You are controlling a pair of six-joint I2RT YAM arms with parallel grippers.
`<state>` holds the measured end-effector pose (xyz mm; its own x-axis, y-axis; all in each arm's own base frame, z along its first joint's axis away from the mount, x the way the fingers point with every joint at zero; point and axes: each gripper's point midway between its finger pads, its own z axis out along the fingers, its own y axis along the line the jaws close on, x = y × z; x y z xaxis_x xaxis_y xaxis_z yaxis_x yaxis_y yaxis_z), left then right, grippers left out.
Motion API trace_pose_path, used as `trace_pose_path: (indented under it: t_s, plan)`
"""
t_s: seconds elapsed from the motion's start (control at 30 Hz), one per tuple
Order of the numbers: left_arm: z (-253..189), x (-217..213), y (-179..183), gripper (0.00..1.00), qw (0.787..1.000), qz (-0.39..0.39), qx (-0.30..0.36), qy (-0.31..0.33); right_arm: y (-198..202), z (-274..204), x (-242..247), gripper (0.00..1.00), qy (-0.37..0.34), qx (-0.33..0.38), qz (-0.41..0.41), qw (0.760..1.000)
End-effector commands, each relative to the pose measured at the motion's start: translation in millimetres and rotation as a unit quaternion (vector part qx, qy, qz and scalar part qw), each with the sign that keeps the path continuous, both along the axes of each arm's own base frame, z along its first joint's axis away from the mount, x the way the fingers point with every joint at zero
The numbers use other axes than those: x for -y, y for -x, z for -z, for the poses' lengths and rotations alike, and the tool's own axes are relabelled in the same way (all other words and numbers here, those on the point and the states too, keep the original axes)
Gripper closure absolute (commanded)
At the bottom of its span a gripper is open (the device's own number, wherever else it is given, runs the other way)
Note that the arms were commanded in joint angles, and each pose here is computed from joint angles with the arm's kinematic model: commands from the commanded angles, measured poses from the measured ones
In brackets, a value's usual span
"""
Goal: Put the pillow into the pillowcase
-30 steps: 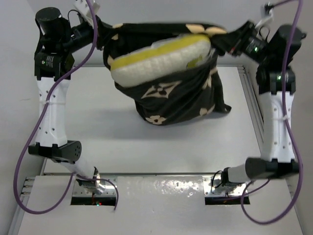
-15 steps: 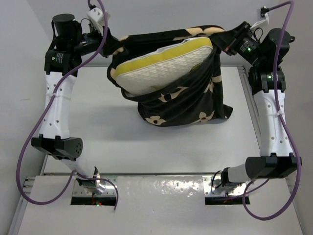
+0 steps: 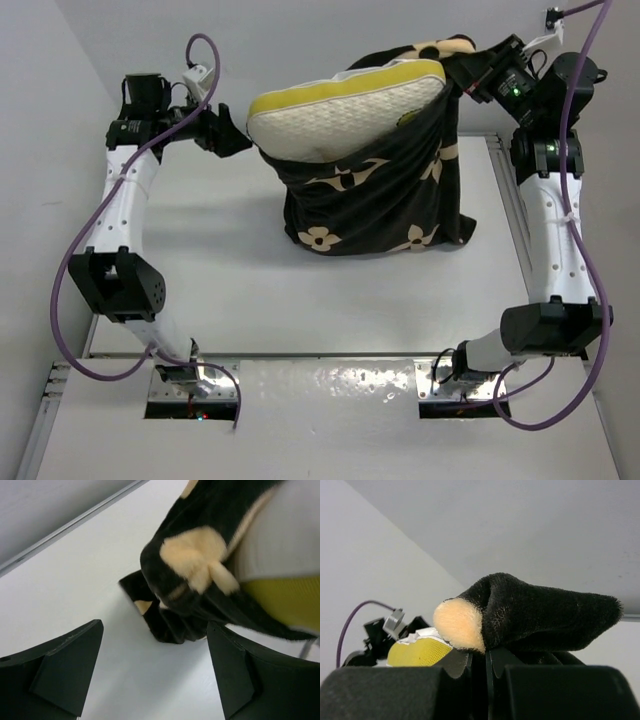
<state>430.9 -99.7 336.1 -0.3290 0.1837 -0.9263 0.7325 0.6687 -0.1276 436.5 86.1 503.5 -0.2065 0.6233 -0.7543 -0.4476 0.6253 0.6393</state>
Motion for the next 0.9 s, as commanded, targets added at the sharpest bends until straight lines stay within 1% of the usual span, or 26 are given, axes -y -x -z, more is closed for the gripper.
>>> trace_pose_path:
  t_s: [0.0,0.03,0.07,0.1,0.13,0.17,0.2,0.23,0.27,0.33,0.37,0.47,0.57,0.67,0.73,0.77,0.8,0.83,0.87]
  plan:
    - [-26,6,-8,0.17,0.996,0.042,0.034,0.067,40,-52,-19,1.00,0.030,0.099,-0.057,0.993]
    - [-25,9,-11,0.17,0.994,0.057,0.028,0.086,43,-50,-17,1.00,0.037,0.096,-0.057,0.993]
    - [-36,9,-18,0.15,0.991,0.059,0.039,0.110,49,-50,-16,1.00,0.039,0.097,-0.056,0.993]
    - [-33,4,-22,0.12,0.989,0.058,0.035,0.128,49,-44,-13,1.00,0.039,0.091,-0.053,0.994]
    - [-31,3,-26,0.11,0.986,0.067,0.024,0.151,50,-43,-11,1.00,0.040,0.089,-0.051,0.994]
    - [-43,1,-34,0.11,0.981,0.065,0.031,0.178,52,-42,-10,1.00,0.040,0.086,-0.049,0.994]
    - [-46,-1,-41,0.11,0.977,0.077,0.025,0.200,54,-40,-10,1.00,0.042,0.083,-0.048,0.995]
    - [-41,0,-44,0.09,0.976,0.086,0.018,0.202,53,-40,-9,1.00,0.041,0.083,-0.046,0.995]
    - [-45,11,-43,0.08,0.970,0.101,0.003,0.219,52,-36,-8,1.00,0.039,0.072,-0.043,0.996]
    - [-40,30,-38,0.00,0.963,0.145,-0.024,0.228,50,-32,-10,1.00,0.036,0.063,-0.041,0.997]
    - [-39,46,-31,0.00,0.959,0.168,-0.030,0.226,48,-30,-10,1.00,0.036,0.060,-0.037,0.997]
    - [-39,70,-14,0.00,0.951,0.213,-0.034,0.220,46,-25,-12,1.00,0.044,0.053,-0.032,0.997]
    - [-49,72,-5,0.00,0.948,0.228,-0.028,0.219,43,-16,-11,1.00,0.051,0.038,-0.024,0.998]
    - [-67,73,2,0.00,0.945,0.238,-0.022,0.223,40,-10,-8,1.00,0.056,0.027,-0.016,0.998]
    - [-74,73,7,0.03,0.943,0.244,-0.028,0.225,38,-7,-7,1.00,0.057,0.024,-0.012,0.998]
    - [-80,73,9,0.10,0.942,0.249,-0.028,0.224,38,-7,-8,1.00,0.057,0.023,-0.013,0.998]
    - [-77,84,19,0.19,0.935,0.269,-0.052,0.225,37,-5,-7,1.00,0.056,0.021,-0.011,0.998]
    - [-76,88,24,0.41,0.931,0.282,-0.064,0.224,36,-3,-6,1.00,0.057,0.019,-0.010,0.998]
    - [-73,89,32,0.58,0.924,0.302,-0.081,0.222,35,-3,-6,1.00,0.056,0.019,-0.009,0.998]
